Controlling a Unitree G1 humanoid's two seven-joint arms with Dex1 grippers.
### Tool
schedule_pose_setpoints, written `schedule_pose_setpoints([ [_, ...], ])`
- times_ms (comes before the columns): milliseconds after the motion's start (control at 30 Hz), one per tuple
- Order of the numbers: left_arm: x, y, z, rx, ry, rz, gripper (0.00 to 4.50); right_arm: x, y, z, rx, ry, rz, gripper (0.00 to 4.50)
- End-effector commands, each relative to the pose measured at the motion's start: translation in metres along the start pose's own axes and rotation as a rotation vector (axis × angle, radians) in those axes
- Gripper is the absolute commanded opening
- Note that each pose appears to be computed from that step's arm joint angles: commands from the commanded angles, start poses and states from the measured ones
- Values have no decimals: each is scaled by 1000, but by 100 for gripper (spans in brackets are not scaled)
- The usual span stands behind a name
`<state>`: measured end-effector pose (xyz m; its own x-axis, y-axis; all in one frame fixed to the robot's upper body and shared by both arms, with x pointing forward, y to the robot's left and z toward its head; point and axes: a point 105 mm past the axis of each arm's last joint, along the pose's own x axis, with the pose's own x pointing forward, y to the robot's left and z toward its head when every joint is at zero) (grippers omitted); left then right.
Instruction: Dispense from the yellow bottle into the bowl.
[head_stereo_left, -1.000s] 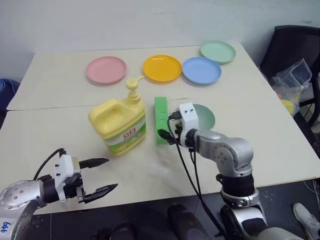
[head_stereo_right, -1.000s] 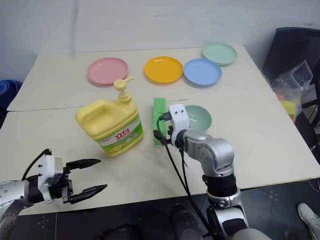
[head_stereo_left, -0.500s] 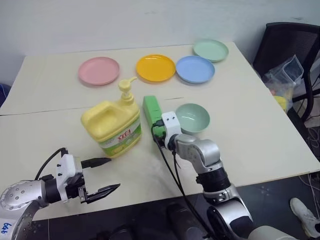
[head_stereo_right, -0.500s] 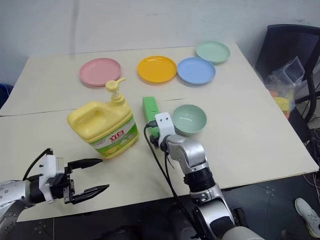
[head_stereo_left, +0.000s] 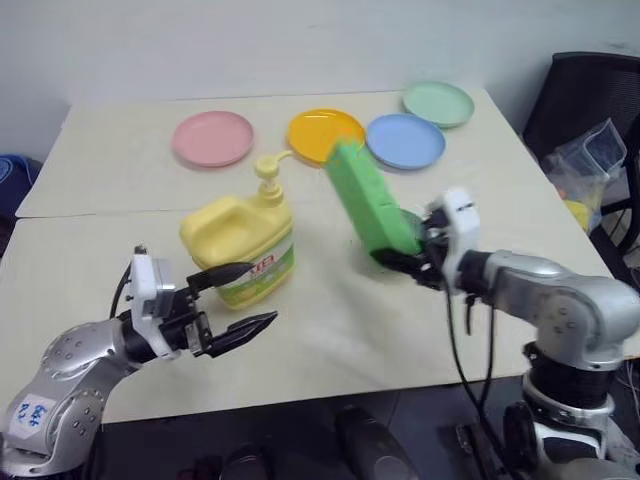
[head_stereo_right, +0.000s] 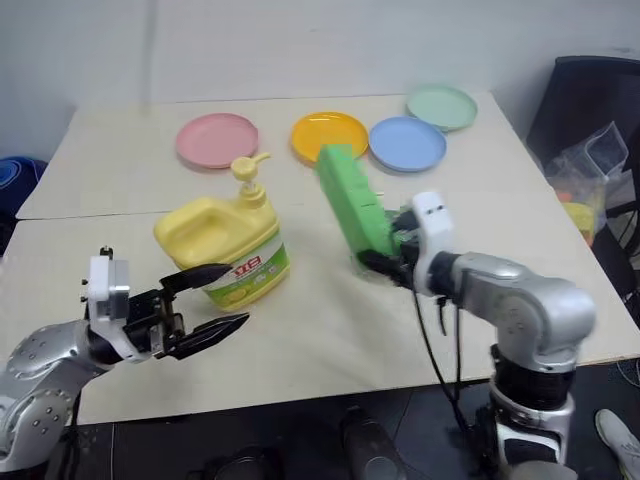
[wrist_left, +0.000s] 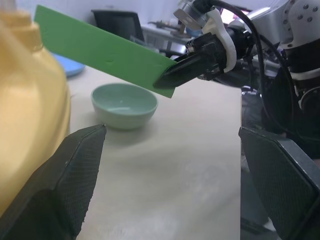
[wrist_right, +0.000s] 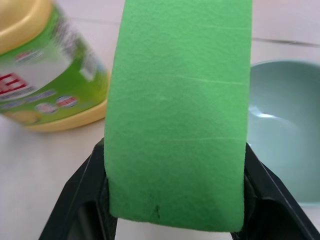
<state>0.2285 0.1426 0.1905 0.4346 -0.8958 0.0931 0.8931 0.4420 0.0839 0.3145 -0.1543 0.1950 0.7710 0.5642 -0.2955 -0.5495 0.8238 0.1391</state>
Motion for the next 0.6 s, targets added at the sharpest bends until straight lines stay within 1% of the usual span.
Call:
schedule_pose_setpoints([
  [33,8,-5,5,16,-24,-23,450,-26,-58,-1,-43,0,-182,220],
  [100,10,-4,4,28,-20,-28,450,-40,-101,-15,-41,48,-331,220],
  [167,11,0,2,52,-15,-22,450,-52,-137,-30,-59,114,-452,220],
  [200,12,1,1,46,-12,-26,450,-56,-152,-38,-130,173,-502,220],
  [233,12,2,0,44,-8,-28,450,-59,-166,-43,-176,204,-540,220],
  [267,11,3,-1,42,-6,-28,450,-61,-177,-45,-157,200,-571,220],
  [333,11,6,-2,46,-3,-26,450,-62,-191,-45,-58,157,-602,220],
  [367,11,7,-2,51,-3,-22,450,-62,-194,-46,-38,151,-601,255],
  [433,9,11,-3,63,0,-1,450,-73,-207,-48,-103,176,-635,316],
  [500,5,15,-4,71,6,20,450,-81,-210,-39,-154,150,-630,381],
  [567,0,18,-7,74,18,37,450,-75,-186,-19,-293,98,-482,446],
  [600,-1,18,-8,74,21,41,450,-73,-177,-15,-338,90,-426,449],
])
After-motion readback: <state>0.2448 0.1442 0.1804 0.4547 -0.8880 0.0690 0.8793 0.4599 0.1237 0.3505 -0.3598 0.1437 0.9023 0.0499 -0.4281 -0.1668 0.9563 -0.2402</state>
